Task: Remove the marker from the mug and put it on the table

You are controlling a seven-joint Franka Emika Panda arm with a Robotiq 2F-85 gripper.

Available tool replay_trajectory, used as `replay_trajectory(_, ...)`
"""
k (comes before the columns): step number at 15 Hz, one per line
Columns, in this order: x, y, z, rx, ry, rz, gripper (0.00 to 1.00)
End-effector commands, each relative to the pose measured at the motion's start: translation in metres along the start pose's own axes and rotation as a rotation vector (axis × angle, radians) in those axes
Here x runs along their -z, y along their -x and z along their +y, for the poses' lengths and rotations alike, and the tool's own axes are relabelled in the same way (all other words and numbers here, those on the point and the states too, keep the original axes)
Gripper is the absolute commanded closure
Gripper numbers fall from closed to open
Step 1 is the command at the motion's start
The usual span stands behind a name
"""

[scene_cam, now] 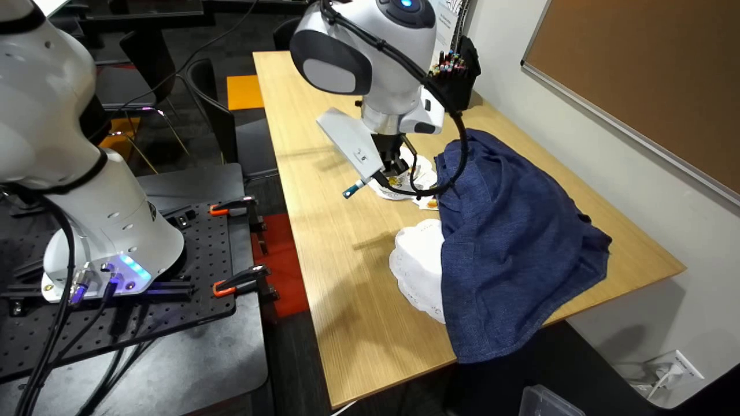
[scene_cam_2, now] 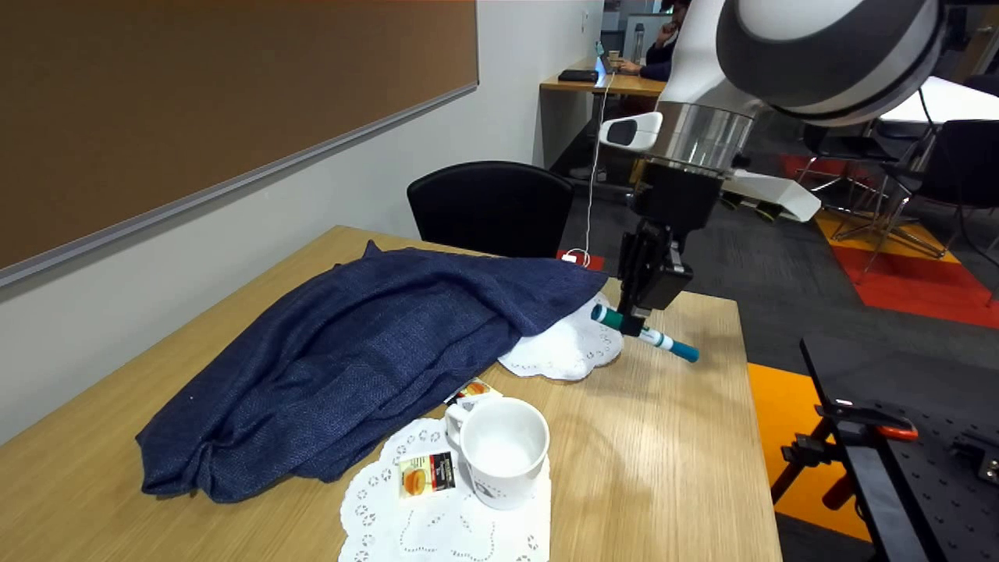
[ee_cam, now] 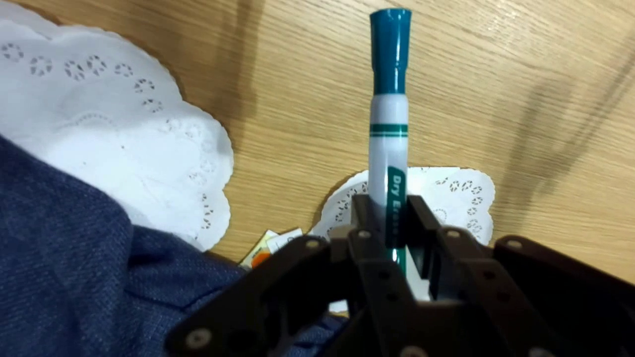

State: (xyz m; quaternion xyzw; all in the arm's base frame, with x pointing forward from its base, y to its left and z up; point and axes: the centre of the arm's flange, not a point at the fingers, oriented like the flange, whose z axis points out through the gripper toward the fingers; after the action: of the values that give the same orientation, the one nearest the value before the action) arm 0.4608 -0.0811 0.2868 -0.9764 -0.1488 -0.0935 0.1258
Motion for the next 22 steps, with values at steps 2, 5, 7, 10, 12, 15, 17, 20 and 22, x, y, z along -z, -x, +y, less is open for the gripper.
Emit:
replay_trajectory(2,-0.013,-0.017,0.001,-0.09,0.044,-0.105,0.95)
replay_trajectory(5,-0.038,-0.02,0.011,-0.136,0.061,-0.169,0.95)
replay_trajectory(7,-0.058,-0.021,0.017,-0.158,0.067,-0.205,0.95)
replay_trajectory(10,-0.087,-0.021,0.024,-0.173,0.065,-0.24,0.95)
replay_trajectory(12,-0.104,-0.022,0.028,-0.177,0.058,-0.256,0.95)
replay_trajectory(15,-0.122,-0.023,0.032,-0.183,0.049,-0.282,0.95)
replay_trajectory(17,-0.128,-0.023,0.034,-0.182,0.043,-0.289,0.95)
replay_trajectory(20,-0.129,-0.022,0.036,-0.182,0.032,-0.284,0.46)
replay_trajectory(22,-0.124,-0.021,0.034,-0.18,0.031,-0.27,0.31)
